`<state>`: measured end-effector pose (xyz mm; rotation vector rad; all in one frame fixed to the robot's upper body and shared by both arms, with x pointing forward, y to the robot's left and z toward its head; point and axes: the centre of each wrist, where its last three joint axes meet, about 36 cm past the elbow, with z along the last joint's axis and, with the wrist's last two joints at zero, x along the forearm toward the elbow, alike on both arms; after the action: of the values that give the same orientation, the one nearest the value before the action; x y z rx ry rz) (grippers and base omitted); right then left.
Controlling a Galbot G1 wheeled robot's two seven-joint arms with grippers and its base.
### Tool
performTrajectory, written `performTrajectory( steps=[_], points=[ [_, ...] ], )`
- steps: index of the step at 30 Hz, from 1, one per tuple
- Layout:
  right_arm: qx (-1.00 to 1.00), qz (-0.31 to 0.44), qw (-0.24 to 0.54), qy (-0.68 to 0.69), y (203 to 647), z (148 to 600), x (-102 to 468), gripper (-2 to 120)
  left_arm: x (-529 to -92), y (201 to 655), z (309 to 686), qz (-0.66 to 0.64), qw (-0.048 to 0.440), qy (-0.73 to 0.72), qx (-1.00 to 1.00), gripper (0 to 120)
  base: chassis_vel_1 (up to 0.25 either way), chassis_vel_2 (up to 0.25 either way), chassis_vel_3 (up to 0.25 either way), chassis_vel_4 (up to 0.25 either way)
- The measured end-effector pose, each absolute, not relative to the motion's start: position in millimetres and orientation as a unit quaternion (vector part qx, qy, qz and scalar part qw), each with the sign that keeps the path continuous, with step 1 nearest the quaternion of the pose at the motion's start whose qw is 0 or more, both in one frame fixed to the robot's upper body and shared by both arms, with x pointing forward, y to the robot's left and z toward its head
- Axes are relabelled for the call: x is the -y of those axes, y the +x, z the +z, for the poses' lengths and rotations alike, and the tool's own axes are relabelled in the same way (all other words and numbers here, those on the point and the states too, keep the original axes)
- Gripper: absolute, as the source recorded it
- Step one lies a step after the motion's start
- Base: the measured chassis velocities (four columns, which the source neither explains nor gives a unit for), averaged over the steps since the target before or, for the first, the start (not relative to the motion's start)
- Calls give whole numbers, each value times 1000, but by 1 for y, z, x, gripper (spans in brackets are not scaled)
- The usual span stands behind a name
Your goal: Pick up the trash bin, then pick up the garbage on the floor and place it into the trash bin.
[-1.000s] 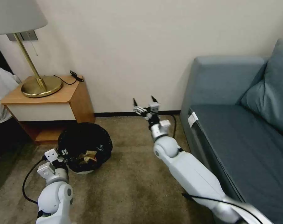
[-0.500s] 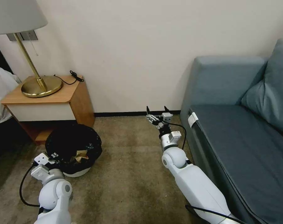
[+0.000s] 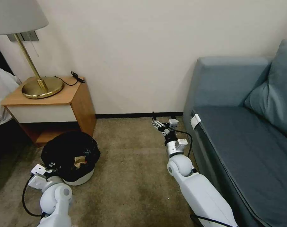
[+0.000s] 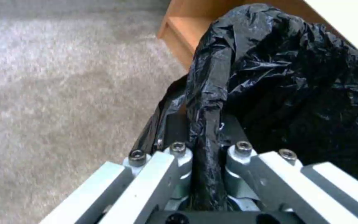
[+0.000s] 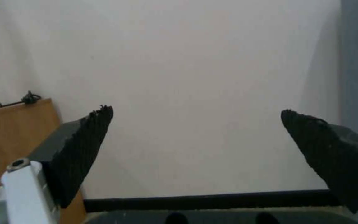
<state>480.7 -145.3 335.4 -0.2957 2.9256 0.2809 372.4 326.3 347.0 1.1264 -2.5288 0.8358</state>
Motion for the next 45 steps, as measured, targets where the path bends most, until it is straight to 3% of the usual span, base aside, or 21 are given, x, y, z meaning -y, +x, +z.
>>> performTrajectory(
  steps=[4, 10, 13, 16, 17, 27, 33, 45],
  points=[
    [-987, 94, 92, -95, 477, 332, 149, 100, -326, 372, 348, 288, 126, 389, 866, 8, 0, 0, 0, 0],
    [-989, 90, 94, -76, 472, 330, 160, 100, -327, 369, 356, 283, 123, 403, 861, 36, 0, 0, 0, 0],
    [-989, 89, 97, -75, 471, 330, 161, 100, -326, 368, 358, 282, 122, 404, 862, 41, 0, 0, 0, 0],
    [-988, 87, 107, -70, 469, 334, 169, 100, -324, 365, 369, 267, 109, 398, 871, 57, 0, 0, 0, 0],
    [-988, 87, 107, -70, 469, 334, 169, 100, -324, 365, 369, 267, 109, 398, 871, 57, 0, 0, 0, 0],
    [-986, 73, 146, -40, 457, 338, 189, 100, -332, 353, 408, 136, 43, 205, 968, 95, 0, 0, 0, 0],
    [-984, 60, 162, -34, 438, 340, 202, 100, -325, 368, 423, 73, 1, 80, 994, 97, 0, 0, 0, 0],
    [-987, 37, 155, -29, 424, 336, 211, 100, -329, 374, 403, 19, -12, -14, 1000, 98, 0, 0, 0, 0]
  ],
)
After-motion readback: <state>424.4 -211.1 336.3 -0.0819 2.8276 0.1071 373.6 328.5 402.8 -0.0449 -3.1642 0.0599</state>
